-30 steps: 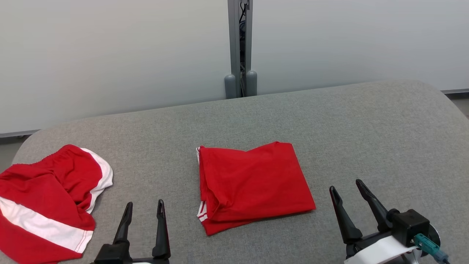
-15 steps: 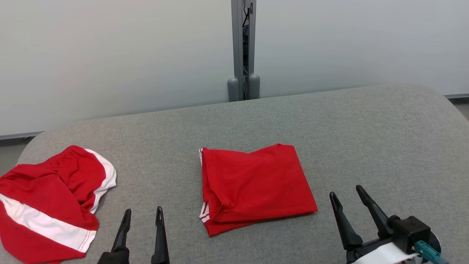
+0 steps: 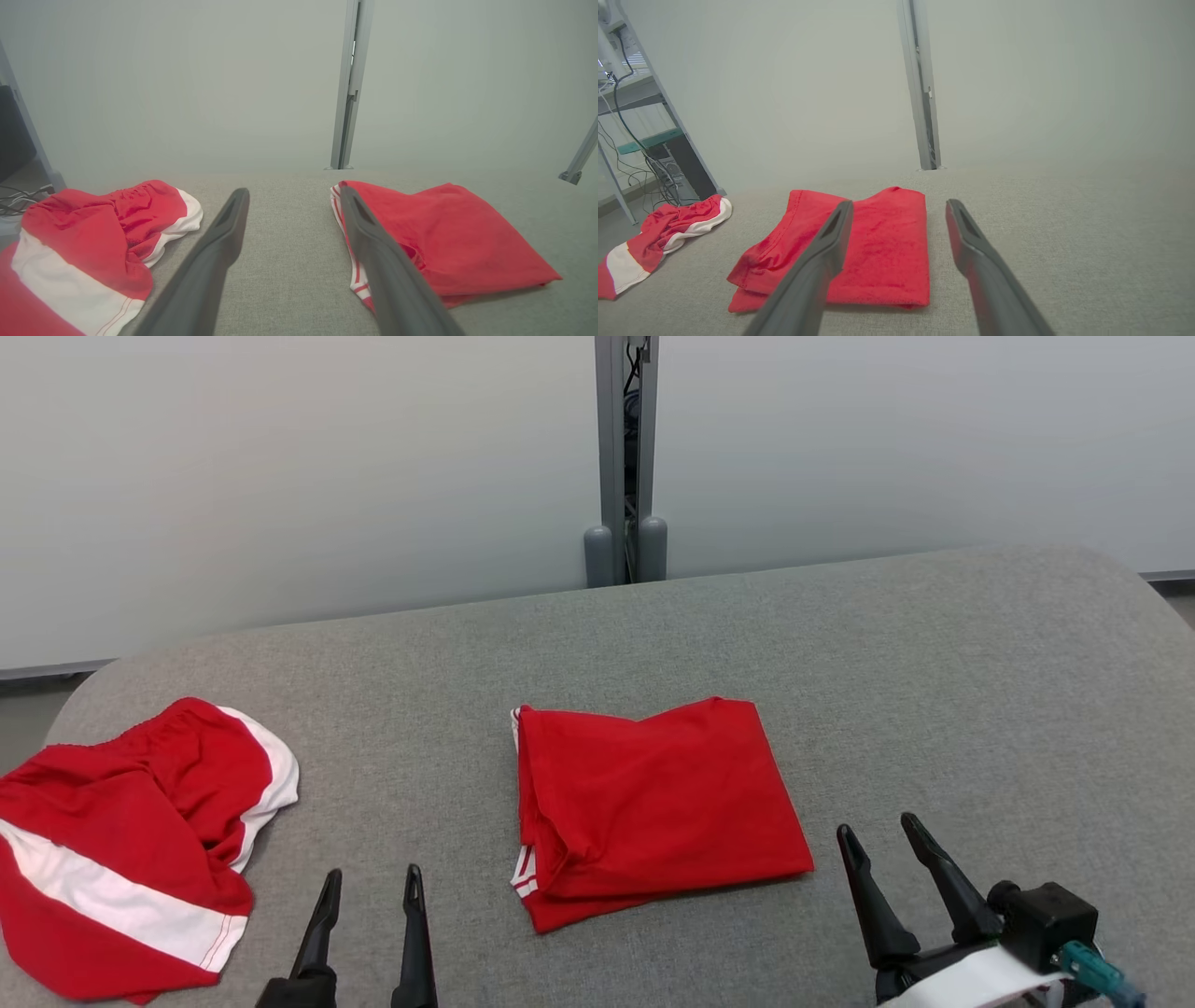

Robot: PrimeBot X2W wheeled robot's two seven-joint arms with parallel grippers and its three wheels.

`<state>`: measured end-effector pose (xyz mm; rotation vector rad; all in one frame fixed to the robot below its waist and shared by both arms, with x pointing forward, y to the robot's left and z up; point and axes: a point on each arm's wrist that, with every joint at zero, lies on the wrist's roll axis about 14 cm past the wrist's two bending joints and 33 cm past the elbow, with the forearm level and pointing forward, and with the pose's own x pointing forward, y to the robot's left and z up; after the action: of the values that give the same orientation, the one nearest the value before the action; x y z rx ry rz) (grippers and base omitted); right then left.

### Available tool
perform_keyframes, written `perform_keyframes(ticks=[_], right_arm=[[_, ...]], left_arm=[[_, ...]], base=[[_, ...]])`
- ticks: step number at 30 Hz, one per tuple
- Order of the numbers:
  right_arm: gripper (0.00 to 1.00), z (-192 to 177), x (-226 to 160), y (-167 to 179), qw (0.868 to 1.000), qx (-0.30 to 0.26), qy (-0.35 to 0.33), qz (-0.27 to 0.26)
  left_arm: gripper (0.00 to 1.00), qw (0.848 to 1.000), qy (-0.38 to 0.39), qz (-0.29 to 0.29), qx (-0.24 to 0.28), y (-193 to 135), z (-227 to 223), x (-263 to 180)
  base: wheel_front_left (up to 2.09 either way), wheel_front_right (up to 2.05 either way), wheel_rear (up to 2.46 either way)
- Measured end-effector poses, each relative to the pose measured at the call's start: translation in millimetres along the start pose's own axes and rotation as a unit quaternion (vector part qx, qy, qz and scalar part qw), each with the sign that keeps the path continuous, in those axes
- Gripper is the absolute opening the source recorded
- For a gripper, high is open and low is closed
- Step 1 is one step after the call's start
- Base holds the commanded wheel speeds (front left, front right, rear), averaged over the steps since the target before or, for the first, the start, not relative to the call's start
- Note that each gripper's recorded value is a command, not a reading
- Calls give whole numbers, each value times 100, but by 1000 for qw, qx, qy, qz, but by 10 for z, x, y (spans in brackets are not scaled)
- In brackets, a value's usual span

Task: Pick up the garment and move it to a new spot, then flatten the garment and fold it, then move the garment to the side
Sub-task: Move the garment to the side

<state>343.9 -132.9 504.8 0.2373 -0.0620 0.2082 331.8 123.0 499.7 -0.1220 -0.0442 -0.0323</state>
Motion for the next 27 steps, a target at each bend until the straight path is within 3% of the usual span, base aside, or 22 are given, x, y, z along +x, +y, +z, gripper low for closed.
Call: perform_keyframes(ticks=[7, 14, 27], right_arm=[[100, -133, 225, -34, 994, 111, 20, -11], [100, -416, 461, -135, 979, 182, 88, -20], [100, -822, 904, -236, 951, 236, 198, -29]], left_arm=[[100, 1000, 9, -4, 6, -5, -60, 12], [100, 1000, 13, 2, 11, 48, -87, 12], [100, 1000, 22, 12, 14, 118, -148, 162]], base=[[0, 0, 0], [0, 0, 0], [0, 0, 0]])
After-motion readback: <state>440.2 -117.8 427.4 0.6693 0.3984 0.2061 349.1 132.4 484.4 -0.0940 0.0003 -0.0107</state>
